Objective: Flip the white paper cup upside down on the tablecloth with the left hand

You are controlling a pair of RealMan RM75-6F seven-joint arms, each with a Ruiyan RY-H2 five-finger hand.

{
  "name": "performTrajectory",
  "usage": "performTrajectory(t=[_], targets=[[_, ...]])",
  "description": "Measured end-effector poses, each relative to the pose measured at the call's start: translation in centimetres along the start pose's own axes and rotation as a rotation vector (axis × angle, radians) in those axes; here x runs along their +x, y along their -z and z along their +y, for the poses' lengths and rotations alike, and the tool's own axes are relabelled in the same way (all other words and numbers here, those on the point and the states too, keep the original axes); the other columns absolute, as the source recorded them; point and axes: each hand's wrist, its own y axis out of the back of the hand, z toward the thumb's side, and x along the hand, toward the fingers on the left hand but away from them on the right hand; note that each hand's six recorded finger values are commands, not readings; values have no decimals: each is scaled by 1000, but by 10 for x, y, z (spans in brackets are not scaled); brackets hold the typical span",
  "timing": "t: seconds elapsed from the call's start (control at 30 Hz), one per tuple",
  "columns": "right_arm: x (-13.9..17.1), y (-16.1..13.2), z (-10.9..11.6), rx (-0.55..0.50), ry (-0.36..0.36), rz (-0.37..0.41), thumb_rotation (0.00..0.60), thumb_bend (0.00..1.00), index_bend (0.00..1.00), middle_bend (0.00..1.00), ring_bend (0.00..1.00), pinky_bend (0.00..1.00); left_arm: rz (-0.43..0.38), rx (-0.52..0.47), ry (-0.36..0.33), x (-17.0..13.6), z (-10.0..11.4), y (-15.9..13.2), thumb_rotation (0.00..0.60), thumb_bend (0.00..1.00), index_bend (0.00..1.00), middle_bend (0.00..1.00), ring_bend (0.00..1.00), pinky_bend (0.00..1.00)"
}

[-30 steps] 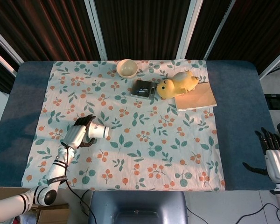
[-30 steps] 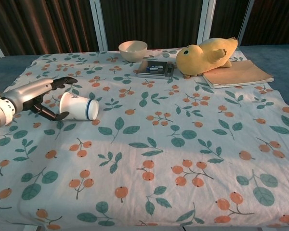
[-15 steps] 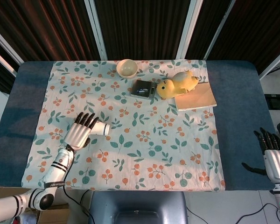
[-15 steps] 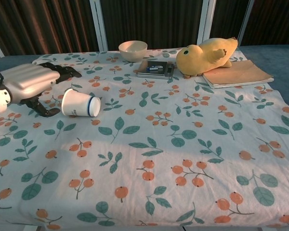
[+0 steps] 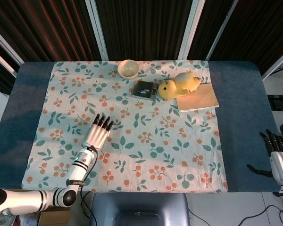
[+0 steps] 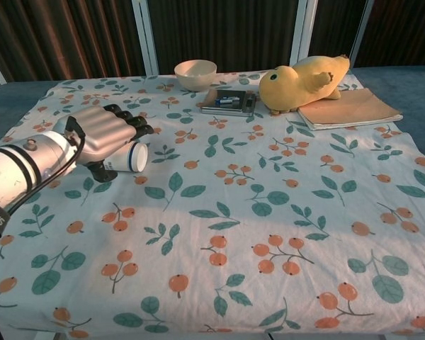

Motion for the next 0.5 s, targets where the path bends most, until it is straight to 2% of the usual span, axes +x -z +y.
performTrajectory(t=[0.27,0.37,0.47,0.5], targets=[[0,0,0,-3,0,-1,533,0,0,0,0,0,33,20,31,10,-5,6,600,331,0,8,0,0],[0,0,0,-4,-1,-1,533,0,0,0,0,0,30,27,31,12,-6,4,600,331,7,81,0,0],[0,1,1,-4,0,-3,534,0,0,0,0,0,27,36,21,13,-5,2,600,344,109,182,0,0],[0,2,1,-4,0,-4,533,0,0,0,0,0,27,40,14,13,-4,1,600,356,177,236,6,0]])
